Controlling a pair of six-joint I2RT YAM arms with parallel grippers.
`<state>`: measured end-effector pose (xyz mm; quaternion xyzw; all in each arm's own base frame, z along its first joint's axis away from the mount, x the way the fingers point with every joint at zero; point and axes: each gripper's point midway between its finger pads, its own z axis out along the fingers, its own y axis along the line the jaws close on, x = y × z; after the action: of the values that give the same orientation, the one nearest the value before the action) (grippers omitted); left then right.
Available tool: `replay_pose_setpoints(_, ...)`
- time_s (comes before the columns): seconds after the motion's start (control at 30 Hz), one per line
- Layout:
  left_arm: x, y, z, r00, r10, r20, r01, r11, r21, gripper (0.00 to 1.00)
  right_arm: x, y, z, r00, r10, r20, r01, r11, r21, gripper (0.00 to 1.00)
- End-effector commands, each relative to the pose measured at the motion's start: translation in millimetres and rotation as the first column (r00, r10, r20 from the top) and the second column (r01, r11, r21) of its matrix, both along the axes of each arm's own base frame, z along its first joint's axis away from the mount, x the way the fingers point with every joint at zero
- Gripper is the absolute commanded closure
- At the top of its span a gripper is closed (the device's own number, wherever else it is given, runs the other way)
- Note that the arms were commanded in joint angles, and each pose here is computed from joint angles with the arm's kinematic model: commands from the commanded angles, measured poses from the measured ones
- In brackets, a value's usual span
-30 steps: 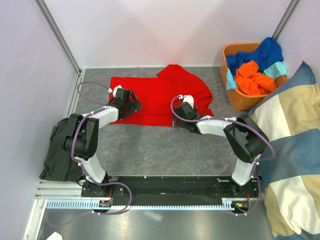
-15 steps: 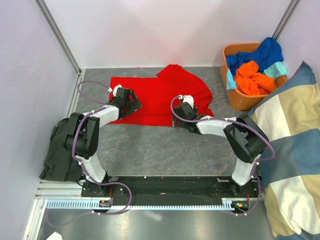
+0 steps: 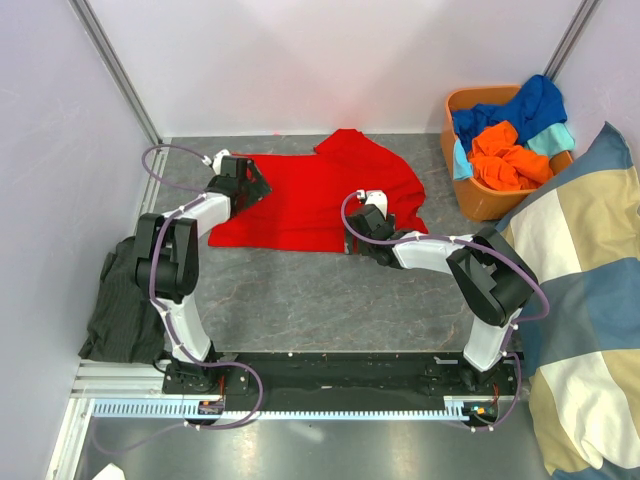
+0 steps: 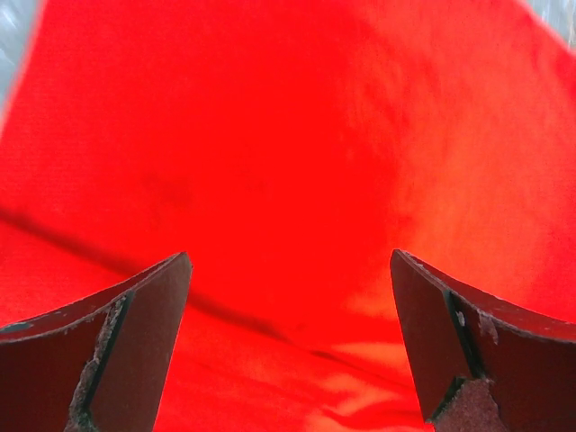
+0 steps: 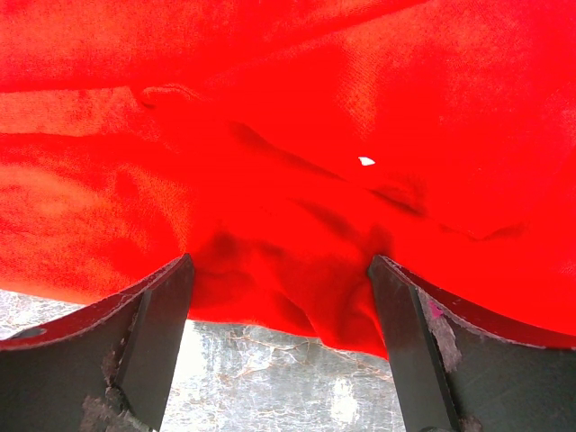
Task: Fold and stack the t-shirts
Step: Fold the flattened tshirt in 1/3 of the way
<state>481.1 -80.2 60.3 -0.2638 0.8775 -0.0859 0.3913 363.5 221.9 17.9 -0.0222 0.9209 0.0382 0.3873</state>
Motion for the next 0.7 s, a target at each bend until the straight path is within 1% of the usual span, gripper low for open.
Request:
replay_pose_setpoints(0.0,33,27,21,0.997,0.016,0.076,-0.021,0.997,0.073,0.0,-89,-51,-80,0.928,-0.033,-0.371,-0.037,0.983,-0.18,0.12)
replay_pose_setpoints(0.1,40,39,33,0.995,0.03,0.099,-0.035,0.998,0.045,0.0,-89,-51,-81,0.927,-0.034,-0.373,-0.037,0.983,-0.182,0.11)
replay_pose_setpoints(0.17,36,42,45,0.992,0.035,0.119,-0.04,0.998,0.041,0.0,-88,-52,-80,0.928,-0.035,-0.372,-0.036,0.982,-0.184,0.11)
replay_pose_setpoints(0.27,18,36,50,0.991,0.047,0.122,-0.046,0.999,-0.007,0.01,-88,-52,-81,0.927,-0.036,-0.373,-0.036,0.982,-0.185,0.11)
replay_pose_setpoints(0.3,10,33,46,0.992,0.047,0.114,-0.045,0.999,-0.017,0.01,-88,-51,-81,0.927,-0.035,-0.372,-0.037,0.982,-0.183,0.11)
replay_pose_setpoints(0.33,-6,30,30,0.996,0.045,0.078,-0.044,0.999,-0.021,0.01,-88,-52,-81,0.927,-0.035,-0.373,-0.038,0.982,-0.185,0.11)
replay_pose_setpoints(0.4,-19,17,30,0.995,0.031,0.09,-0.026,0.998,-0.058,0.01,-88,-52,-81,0.927,-0.035,-0.373,-0.036,0.983,-0.182,0.12)
replay_pose_setpoints(0.43,-35,14,13,0.999,0.025,0.045,-0.022,0.998,-0.059,0.01,-89,-52,-81,0.926,-0.033,-0.376,-0.039,0.982,-0.184,0.11)
replay_pose_setpoints(0.5,-43,2,12,0.998,0.011,0.06,-0.006,0.997,-0.078,0.01,-89,-52,-82,0.925,-0.034,-0.377,-0.038,0.982,-0.184,0.11)
replay_pose_setpoints(0.53,-52,0,3,0.999,0.007,0.036,-0.004,0.997,-0.08,0.01,-88,-51,-81,0.927,-0.033,-0.375,-0.039,0.982,-0.183,0.11)
replay_pose_setpoints(0.67,-67,-11,-2,1.0,-0.016,0.027,0.018,0.997,-0.073,0.01,-88,-52,-81,0.926,-0.035,-0.376,-0.038,0.982,-0.184,0.11)
